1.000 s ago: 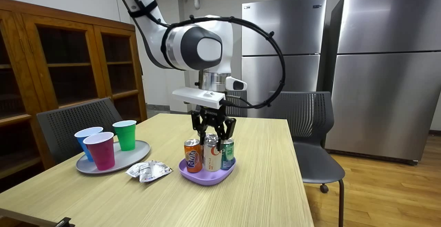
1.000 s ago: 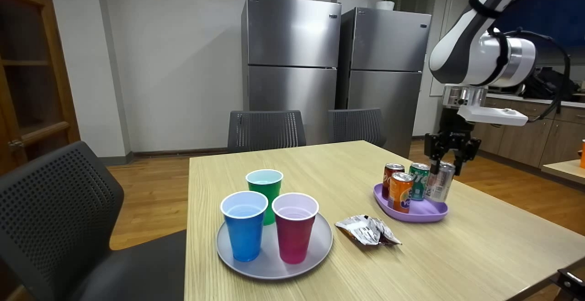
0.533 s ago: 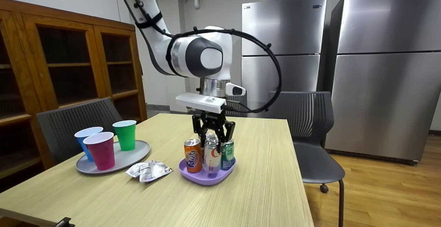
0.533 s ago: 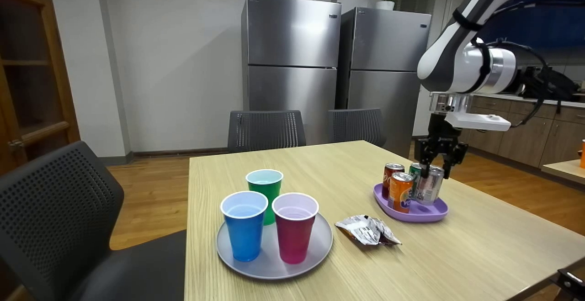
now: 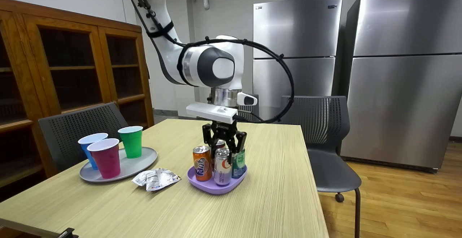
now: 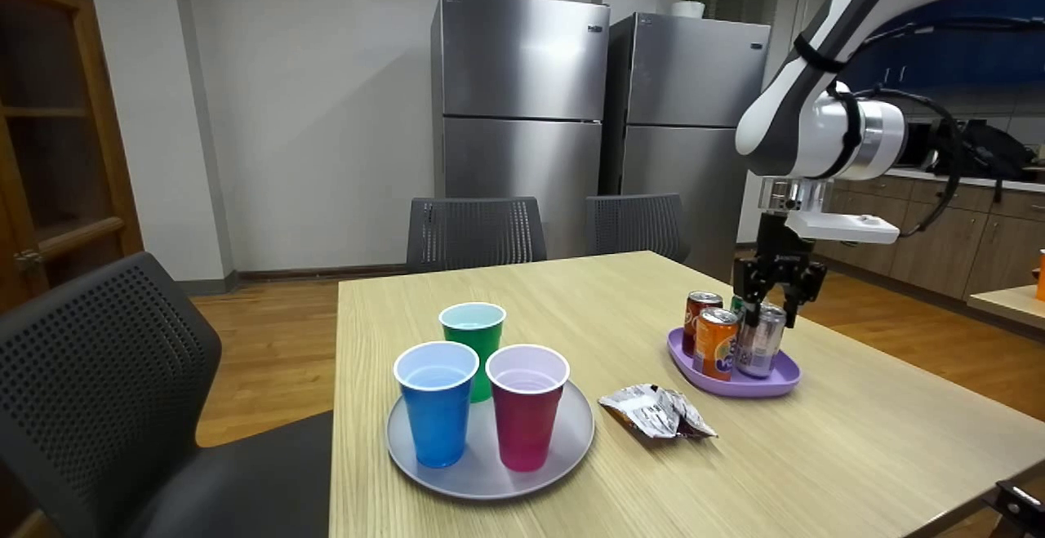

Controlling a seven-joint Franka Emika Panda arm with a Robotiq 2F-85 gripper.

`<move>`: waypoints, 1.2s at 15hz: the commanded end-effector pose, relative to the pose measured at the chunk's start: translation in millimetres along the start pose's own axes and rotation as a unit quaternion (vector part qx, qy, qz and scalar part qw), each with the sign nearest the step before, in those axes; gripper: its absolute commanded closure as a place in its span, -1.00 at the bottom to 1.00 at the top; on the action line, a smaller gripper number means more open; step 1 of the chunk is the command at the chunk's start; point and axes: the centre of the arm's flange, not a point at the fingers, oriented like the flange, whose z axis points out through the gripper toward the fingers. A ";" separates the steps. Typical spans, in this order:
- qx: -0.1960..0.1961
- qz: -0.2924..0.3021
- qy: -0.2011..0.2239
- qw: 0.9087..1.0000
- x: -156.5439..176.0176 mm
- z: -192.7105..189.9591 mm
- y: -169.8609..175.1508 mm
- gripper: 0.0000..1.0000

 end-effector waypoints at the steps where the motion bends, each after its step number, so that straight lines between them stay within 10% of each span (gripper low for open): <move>1: -0.001 -0.007 -0.003 1.000 10.1 -3.0 -2.3 0.24; 2: -0.003 -0.007 -0.004 1.000 10.5 -2.8 -3.0 0.24; 3: -0.004 -0.008 -0.003 1.000 10.9 -3.8 -3.1 -0.76; 6: -0.005 -0.010 0.005 1.000 9.6 -10.7 -3.7 -1.00; 18: -0.003 -0.035 0.069 0.997 -25.8 -96.1 -11.7 -1.00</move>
